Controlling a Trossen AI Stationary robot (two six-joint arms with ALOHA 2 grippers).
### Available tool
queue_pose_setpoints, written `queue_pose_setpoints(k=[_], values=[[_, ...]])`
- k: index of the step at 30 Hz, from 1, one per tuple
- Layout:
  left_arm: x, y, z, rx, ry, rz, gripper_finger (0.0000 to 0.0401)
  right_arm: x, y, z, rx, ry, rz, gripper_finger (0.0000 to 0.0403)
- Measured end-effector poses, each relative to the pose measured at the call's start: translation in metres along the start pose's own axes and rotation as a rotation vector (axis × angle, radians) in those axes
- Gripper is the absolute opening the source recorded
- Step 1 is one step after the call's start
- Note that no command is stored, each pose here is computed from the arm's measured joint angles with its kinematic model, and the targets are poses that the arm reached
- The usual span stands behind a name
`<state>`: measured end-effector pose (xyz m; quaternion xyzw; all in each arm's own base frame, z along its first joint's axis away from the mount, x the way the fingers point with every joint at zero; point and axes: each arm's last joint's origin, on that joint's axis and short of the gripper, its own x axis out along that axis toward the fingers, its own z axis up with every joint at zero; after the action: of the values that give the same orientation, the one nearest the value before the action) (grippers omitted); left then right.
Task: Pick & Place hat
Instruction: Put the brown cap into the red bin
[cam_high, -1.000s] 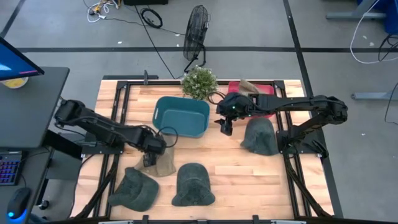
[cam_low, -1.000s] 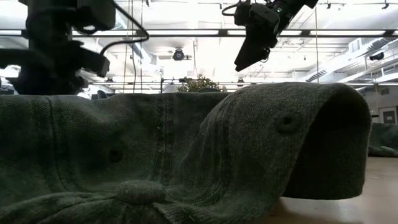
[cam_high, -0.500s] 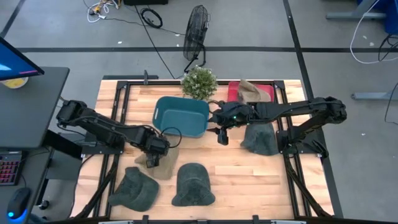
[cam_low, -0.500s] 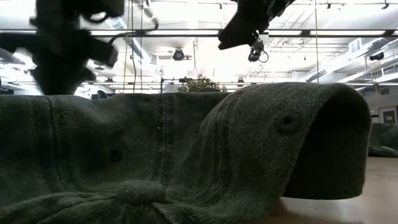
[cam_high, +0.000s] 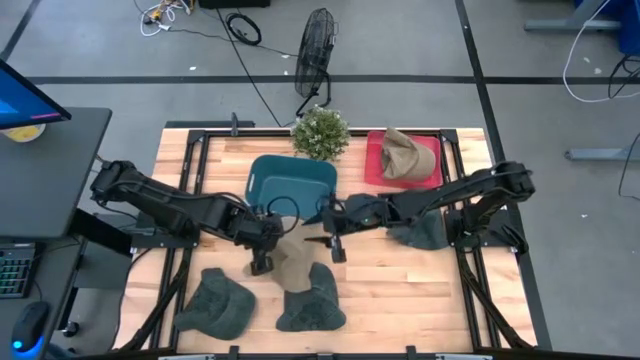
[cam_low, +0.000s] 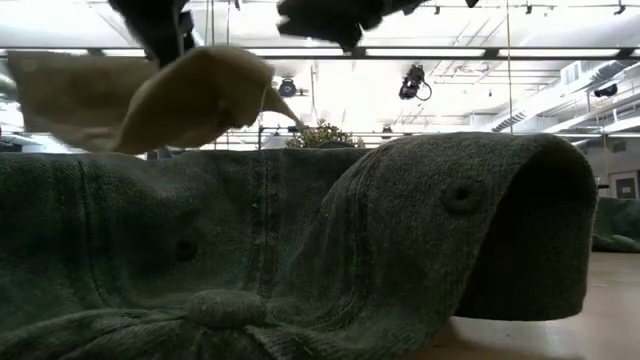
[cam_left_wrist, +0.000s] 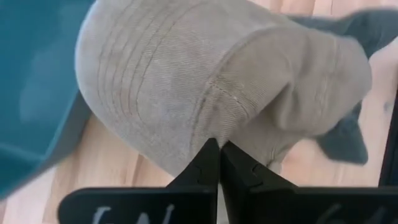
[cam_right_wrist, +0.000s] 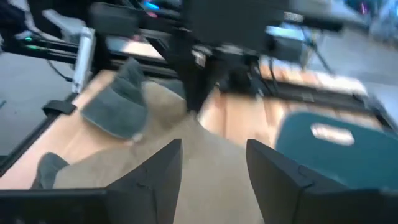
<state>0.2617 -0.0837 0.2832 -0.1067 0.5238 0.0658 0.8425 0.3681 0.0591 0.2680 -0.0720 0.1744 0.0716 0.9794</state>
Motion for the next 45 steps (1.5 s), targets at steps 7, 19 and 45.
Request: queue_pose_setpoints(k=[7,19,45], values=[[-0.003,0.004,0.020,-0.078,-0.191,0.048,0.0005,0.010,0.012,0.002,-0.088,-0.079,0.014,0.0181],[0.000,0.018,0.042,-0.010,-0.320,0.053,0.0006,0.012,-0.004,-0.021,-0.115,0.164,-0.309,0.0181],[-0.006,0.048,0.043,0.202,-0.290,0.371,0.0132,-0.001,-0.017,-0.034,0.026,0.314,-0.592,0.0009]])
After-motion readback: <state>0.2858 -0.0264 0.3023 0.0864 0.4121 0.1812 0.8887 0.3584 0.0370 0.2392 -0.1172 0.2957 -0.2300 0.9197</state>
